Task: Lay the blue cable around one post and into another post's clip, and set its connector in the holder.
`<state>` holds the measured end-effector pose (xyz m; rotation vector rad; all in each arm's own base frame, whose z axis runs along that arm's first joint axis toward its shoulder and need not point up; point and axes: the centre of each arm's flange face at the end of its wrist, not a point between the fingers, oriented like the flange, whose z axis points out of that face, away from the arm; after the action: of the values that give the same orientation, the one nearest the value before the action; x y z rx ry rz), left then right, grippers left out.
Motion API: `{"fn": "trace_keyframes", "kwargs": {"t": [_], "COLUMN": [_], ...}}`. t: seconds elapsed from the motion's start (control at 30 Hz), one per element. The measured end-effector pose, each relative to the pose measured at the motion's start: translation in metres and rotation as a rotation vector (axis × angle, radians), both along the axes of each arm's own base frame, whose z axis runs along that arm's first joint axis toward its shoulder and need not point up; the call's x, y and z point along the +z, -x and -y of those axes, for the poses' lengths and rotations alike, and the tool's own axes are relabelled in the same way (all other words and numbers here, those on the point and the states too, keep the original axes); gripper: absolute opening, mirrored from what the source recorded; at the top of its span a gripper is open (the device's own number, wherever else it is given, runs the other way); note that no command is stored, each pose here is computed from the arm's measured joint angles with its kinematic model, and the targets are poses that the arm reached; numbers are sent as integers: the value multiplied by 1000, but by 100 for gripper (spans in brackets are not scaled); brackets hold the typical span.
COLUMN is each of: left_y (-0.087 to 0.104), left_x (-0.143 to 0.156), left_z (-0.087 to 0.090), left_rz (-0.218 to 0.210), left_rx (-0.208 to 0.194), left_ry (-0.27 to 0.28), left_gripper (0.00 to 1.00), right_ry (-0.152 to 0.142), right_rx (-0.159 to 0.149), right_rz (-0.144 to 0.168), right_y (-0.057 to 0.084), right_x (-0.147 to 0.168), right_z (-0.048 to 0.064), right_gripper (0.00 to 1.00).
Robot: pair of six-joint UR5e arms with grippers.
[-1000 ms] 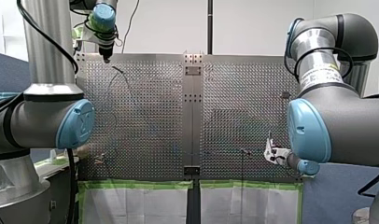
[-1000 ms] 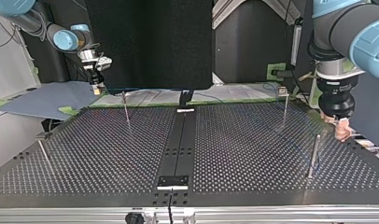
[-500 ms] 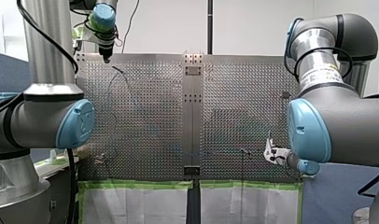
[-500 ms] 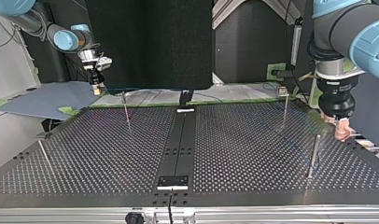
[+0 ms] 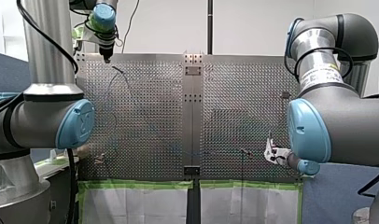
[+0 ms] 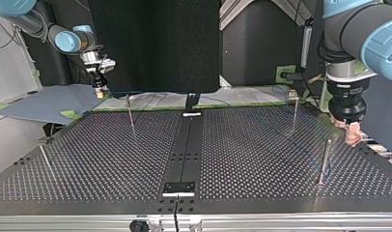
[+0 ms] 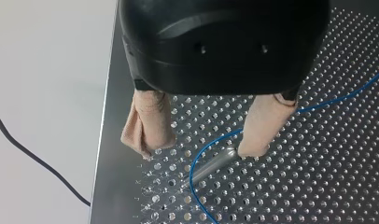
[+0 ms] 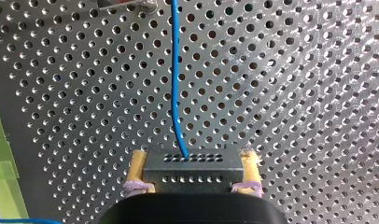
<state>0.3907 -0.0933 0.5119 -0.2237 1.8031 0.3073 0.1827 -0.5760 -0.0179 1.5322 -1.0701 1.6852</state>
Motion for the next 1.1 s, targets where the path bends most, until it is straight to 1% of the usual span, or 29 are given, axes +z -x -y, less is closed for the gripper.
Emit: {"fn": "trace_keyframes", "kwargs": {"t": [0.47,0.57,0.63,0.73,0.87,1.0,1.07,1.1], "left_y": [0,1,2,8,18,17,14,13], "left_x": [0,-1,-2,-6,-11,-30,-45,-51], "left_z": [1,3,6,13,26,43,51,55], "left_rz": [-1,-3,-7,-9,2,-7,-21,-27], "left_rx": [-3,-12,-29,-70,-138,-203,-225,-230], "left_ry": [-4,-5,-7,-21,-38,-13,6,13], "left_gripper": [100,100,100,100,100,100,100,100], "right_ry": [2,2,2,1,1,2,2,2], "right_rx": [0,-1,-1,-2,-3,-3,-4,-4], "right_rz": [2,2,2,1,1,1,0,0], "right_y": [0,0,1,1,2,2,2,2], "right_x": [0,0,0,0,0,1,1,1], "right_z": [1,1,1,1,1,1,2,2], "right_gripper": [2,2,2,2,2,2,2,2]}}
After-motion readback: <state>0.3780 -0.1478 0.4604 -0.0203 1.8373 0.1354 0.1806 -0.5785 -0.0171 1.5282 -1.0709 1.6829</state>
